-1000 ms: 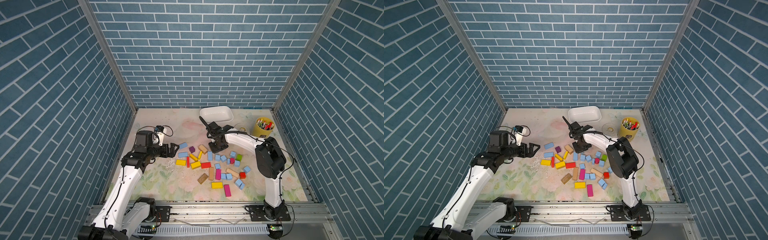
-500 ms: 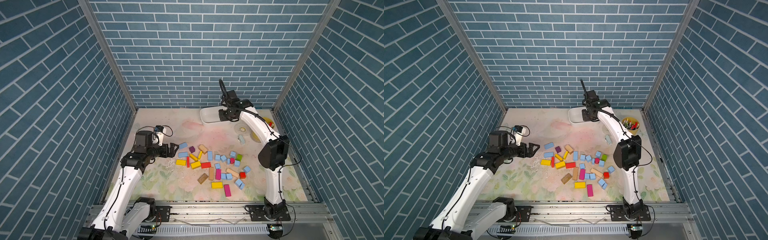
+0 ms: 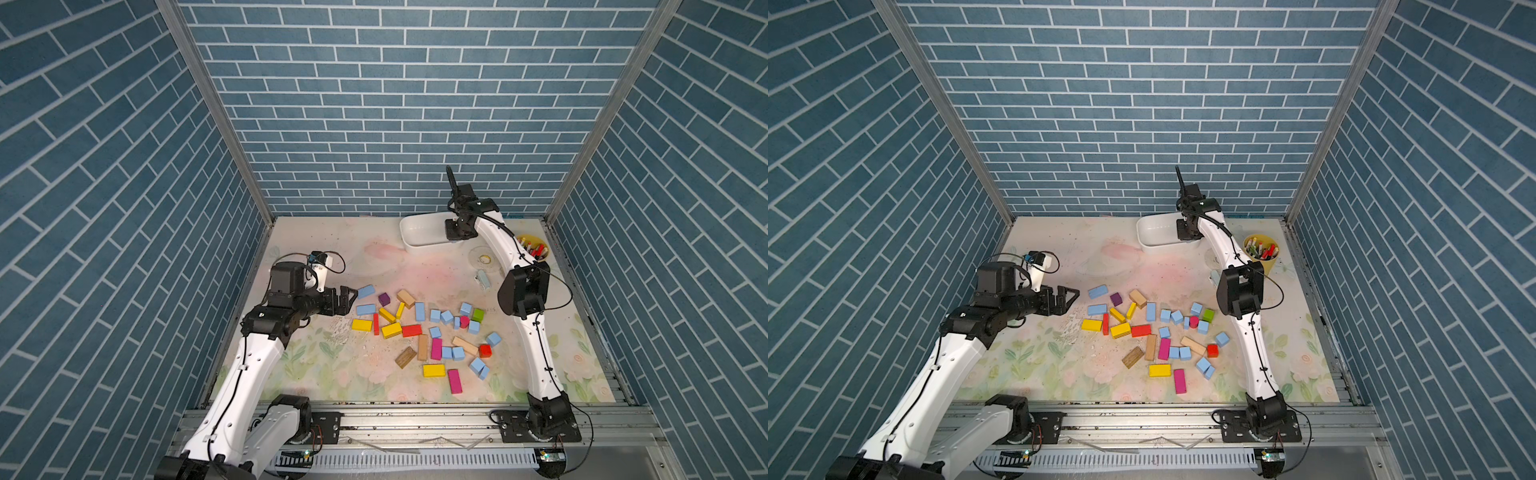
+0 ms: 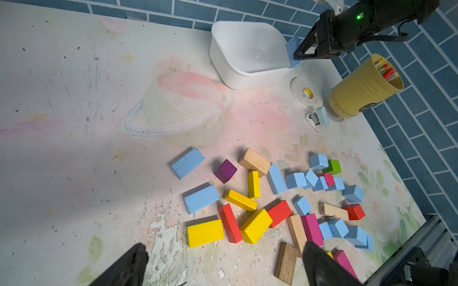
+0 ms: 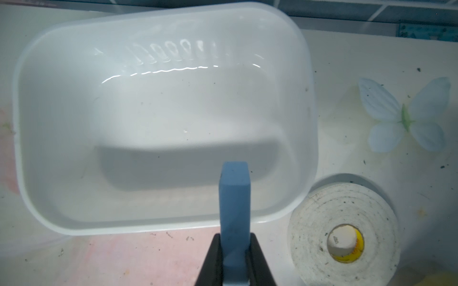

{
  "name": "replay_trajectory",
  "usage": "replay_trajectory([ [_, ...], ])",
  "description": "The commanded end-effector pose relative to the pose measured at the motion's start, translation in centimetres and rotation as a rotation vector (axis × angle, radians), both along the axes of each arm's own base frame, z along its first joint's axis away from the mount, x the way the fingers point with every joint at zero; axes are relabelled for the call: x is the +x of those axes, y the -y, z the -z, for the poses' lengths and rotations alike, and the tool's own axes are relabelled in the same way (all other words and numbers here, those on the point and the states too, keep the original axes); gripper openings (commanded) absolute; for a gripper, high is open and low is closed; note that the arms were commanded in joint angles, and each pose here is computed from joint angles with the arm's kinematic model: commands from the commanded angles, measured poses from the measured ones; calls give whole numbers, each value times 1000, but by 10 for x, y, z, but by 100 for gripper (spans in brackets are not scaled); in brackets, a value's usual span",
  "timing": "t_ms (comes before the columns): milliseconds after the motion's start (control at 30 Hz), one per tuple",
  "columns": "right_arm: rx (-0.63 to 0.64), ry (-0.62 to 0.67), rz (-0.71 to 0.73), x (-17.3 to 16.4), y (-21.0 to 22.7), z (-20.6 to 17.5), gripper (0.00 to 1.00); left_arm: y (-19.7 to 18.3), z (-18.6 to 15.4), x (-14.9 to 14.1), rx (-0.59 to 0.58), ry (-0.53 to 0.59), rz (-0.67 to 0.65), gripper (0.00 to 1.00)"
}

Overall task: Pick out the blue building blocks
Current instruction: Place the building block in the storage box.

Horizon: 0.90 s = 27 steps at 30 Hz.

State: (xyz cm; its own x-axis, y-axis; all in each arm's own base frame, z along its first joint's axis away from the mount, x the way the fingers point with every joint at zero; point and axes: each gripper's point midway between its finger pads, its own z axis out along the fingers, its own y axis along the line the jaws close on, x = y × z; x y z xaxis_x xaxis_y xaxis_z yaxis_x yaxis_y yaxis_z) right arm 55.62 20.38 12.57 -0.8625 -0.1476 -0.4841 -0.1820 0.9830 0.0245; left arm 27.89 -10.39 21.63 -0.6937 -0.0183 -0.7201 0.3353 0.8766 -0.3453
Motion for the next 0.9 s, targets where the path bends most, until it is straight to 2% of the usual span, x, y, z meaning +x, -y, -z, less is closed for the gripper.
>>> replay_trajectory([
  [0,-27,62,5,17,9,-6,1,0,2,-2,13,14,8,99],
  [167,-21,106,33,33,16,-5,4,-1,2,-2,14,13,7,99],
  [200,-18,115,37,36,17,-5,9,0,2,-2,13,13,8,99],
  [400,0,171,38,44,16,-25,56,-1,2,-2,14,12,7,99],
  [467,11,193,35,42,16,-40,66,-1,3,-2,15,12,6,99],
  [633,69,275,20,30,14,-102,73,-2,6,0,20,2,0,99],
  [867,161,383,-12,-6,16,-178,75,-6,12,3,38,-18,-26,99],
])
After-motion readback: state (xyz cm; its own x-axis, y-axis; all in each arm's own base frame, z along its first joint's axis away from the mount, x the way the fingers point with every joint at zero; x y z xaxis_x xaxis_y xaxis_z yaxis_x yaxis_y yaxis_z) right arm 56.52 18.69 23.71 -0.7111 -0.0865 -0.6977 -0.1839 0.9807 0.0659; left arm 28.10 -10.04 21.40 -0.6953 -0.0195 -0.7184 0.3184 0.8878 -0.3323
